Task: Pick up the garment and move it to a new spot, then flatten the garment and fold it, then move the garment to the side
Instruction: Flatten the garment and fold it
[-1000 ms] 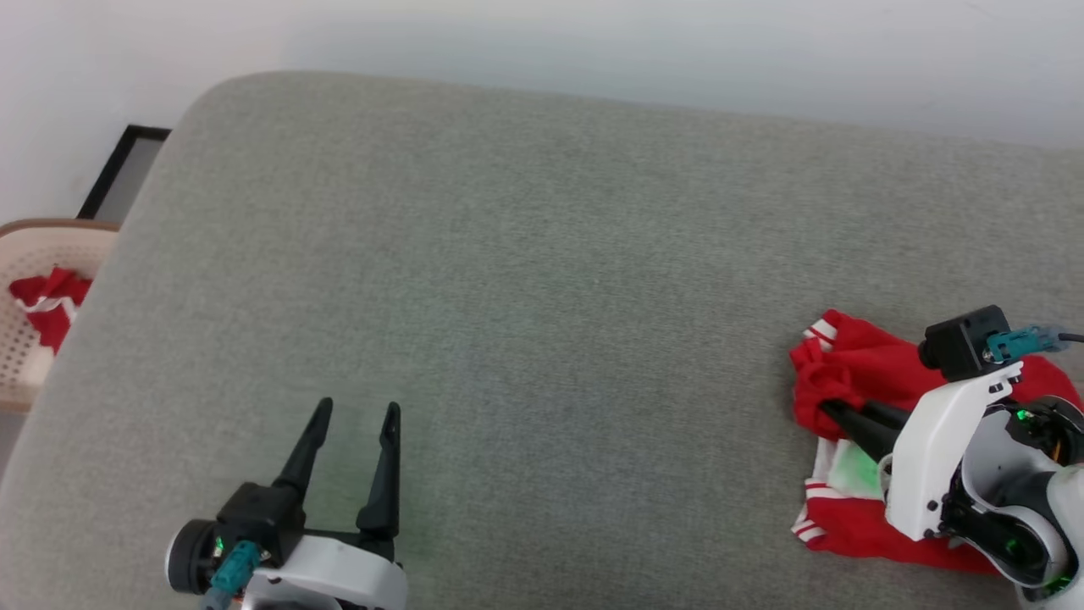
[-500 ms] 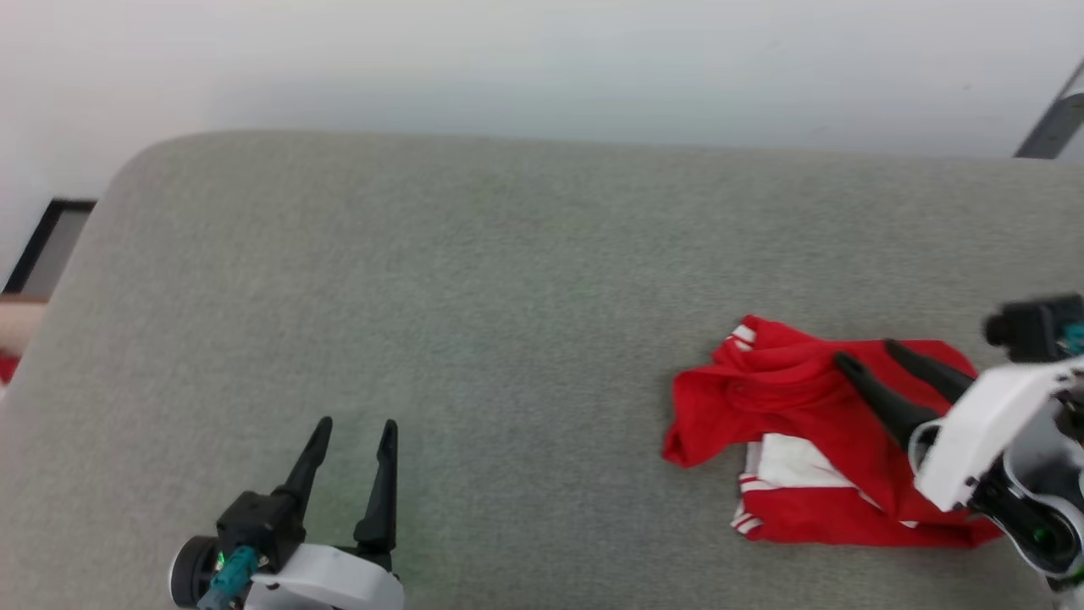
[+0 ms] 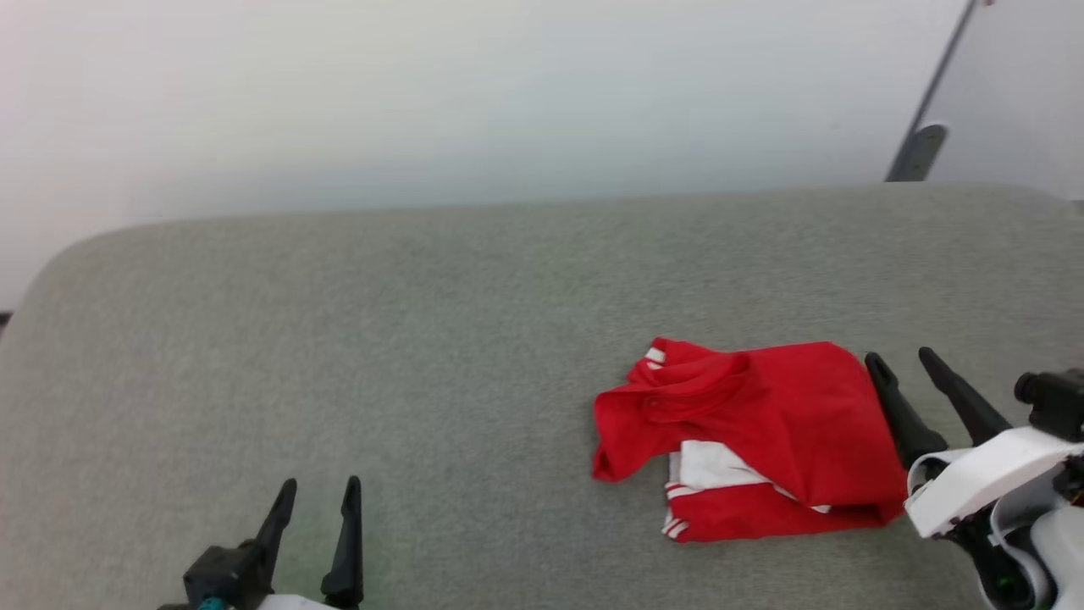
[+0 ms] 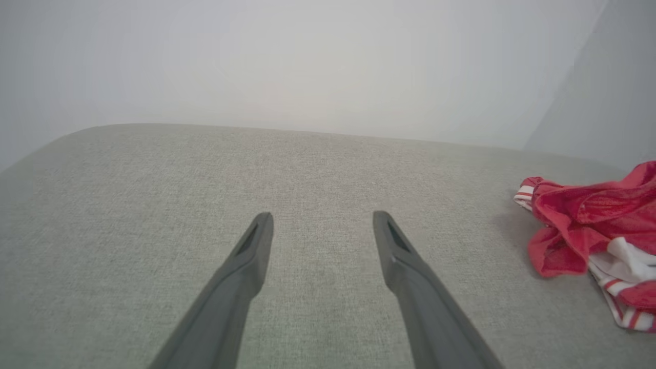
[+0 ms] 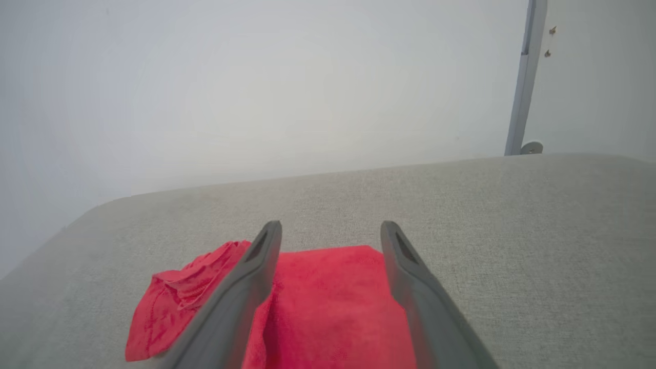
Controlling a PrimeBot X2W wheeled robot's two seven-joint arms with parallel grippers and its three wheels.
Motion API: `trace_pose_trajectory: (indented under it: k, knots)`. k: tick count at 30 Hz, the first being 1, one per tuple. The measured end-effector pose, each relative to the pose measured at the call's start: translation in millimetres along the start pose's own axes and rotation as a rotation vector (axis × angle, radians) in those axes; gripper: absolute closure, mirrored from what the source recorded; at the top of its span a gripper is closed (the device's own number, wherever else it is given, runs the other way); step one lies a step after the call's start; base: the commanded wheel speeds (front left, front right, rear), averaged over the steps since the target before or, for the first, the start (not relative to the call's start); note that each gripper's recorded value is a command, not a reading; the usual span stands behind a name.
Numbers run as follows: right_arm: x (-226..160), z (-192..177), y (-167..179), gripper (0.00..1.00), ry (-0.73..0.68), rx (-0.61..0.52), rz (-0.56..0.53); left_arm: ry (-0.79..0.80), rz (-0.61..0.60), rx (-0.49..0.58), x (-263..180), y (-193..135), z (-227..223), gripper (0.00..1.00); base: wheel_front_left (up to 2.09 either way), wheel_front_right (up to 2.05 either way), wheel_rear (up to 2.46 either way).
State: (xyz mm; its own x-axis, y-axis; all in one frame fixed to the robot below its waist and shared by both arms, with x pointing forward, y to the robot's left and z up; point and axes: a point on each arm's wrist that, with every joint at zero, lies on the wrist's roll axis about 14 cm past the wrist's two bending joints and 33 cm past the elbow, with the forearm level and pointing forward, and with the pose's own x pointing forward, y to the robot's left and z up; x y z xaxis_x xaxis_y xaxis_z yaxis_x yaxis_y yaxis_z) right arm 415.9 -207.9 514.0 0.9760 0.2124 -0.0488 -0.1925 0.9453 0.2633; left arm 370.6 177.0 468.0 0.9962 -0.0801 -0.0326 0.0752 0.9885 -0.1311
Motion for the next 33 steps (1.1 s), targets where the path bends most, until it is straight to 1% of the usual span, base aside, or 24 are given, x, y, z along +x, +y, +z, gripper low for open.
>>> trace_pose_trajectory:
  k: [8, 15, 23, 29, 33]
  knots:
    - [-28.3, 17.2, -5.7, 0.00, -0.115, -0.038, -0.027, -0.050, -0.039, 0.032, -3.8, -4.7, 18.3, 0.00, 0.00, 0.00, 0.00]
    - [-49.0, 30.8, -14.2, 0.00, -0.185, -0.057, -0.065, -0.089, -0.031, 0.046, -17.5, -1.3, 29.9, 0.00, 0.00, 0.00, 0.00]
    - [-61.2, 37.5, -8.4, 0.00, -0.231, -0.081, -0.062, -0.106, -0.023, 0.054, -32.6, 1.8, 34.7, 0.00, 0.00, 0.00, 0.00]
    - [-74.1, 33.1, -10.2, 0.00, -0.242, -0.062, -0.084, -0.098, -0.016, 0.045, -49.2, -1.5, 30.0, 0.00, 0.00, 0.00, 0.00]
    - [-81.0, 32.0, -10.4, 0.00, -0.248, -0.051, -0.098, -0.098, 0.006, 0.045, -59.1, 3.4, 29.7, 0.00, 0.00, 0.00, 0.00]
